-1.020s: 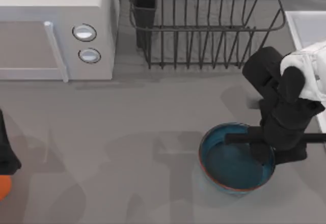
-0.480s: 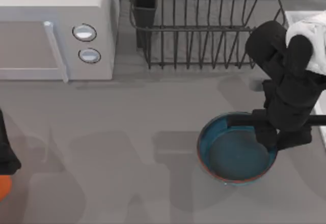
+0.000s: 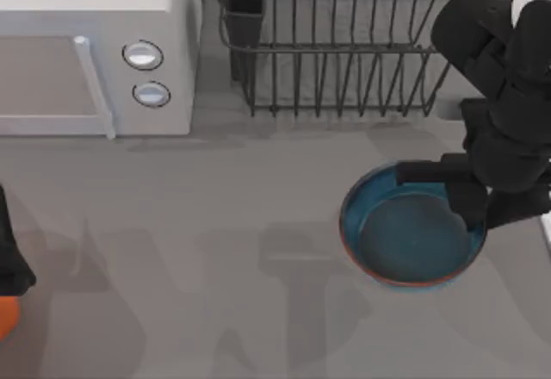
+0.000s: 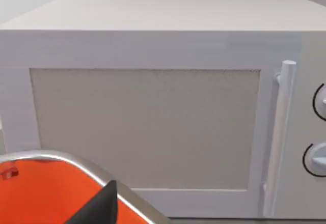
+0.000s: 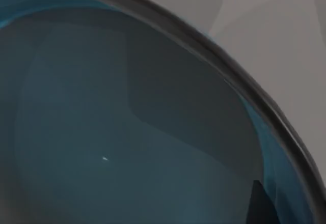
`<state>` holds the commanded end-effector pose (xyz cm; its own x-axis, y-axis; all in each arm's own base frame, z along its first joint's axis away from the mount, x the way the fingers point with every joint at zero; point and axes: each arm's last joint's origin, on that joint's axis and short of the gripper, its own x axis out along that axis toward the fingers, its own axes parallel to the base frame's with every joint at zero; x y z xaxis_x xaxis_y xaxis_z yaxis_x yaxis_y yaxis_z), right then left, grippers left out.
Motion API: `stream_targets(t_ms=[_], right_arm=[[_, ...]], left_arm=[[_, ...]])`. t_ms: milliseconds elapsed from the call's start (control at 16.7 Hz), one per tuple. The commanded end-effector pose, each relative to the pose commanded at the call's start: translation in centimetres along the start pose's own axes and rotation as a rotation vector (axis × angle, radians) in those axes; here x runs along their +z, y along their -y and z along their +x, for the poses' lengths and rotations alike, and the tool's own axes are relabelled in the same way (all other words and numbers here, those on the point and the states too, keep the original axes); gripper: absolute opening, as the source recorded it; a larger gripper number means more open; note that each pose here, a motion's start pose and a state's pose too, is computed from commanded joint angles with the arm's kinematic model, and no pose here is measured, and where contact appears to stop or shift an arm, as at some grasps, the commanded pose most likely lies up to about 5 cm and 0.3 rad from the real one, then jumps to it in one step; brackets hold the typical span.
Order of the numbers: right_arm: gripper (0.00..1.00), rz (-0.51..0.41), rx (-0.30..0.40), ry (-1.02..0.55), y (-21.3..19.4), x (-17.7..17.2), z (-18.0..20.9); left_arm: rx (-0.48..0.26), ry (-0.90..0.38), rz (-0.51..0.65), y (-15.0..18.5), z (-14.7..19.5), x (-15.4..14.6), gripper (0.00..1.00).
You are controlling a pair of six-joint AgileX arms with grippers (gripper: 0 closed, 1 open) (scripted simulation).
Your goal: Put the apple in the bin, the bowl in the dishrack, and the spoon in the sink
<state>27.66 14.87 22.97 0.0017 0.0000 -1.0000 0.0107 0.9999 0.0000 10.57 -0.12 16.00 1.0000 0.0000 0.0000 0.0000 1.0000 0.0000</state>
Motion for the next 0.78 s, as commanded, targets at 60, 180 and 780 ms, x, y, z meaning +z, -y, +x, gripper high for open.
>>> stream_targets(t_ms=[60,180,780], right_arm=[[0.00,-0.001,-0.001,-0.004,-0.1,0.0,0.2],[0.00,-0.015,-0.004,0.018,-0.3,0.0,0.0],[0.00,-0.285,-0.073,0.912,-9.0,-1.6,-7.5]], left_arm=[[0.000,0.000,0.000,0.0,0.0,0.0,1.00],[0.000,0.000,0.000,0.0,0.0,0.0,1.00],[0.000,0.000,0.000,0.0,0.0,0.0,1.00]])
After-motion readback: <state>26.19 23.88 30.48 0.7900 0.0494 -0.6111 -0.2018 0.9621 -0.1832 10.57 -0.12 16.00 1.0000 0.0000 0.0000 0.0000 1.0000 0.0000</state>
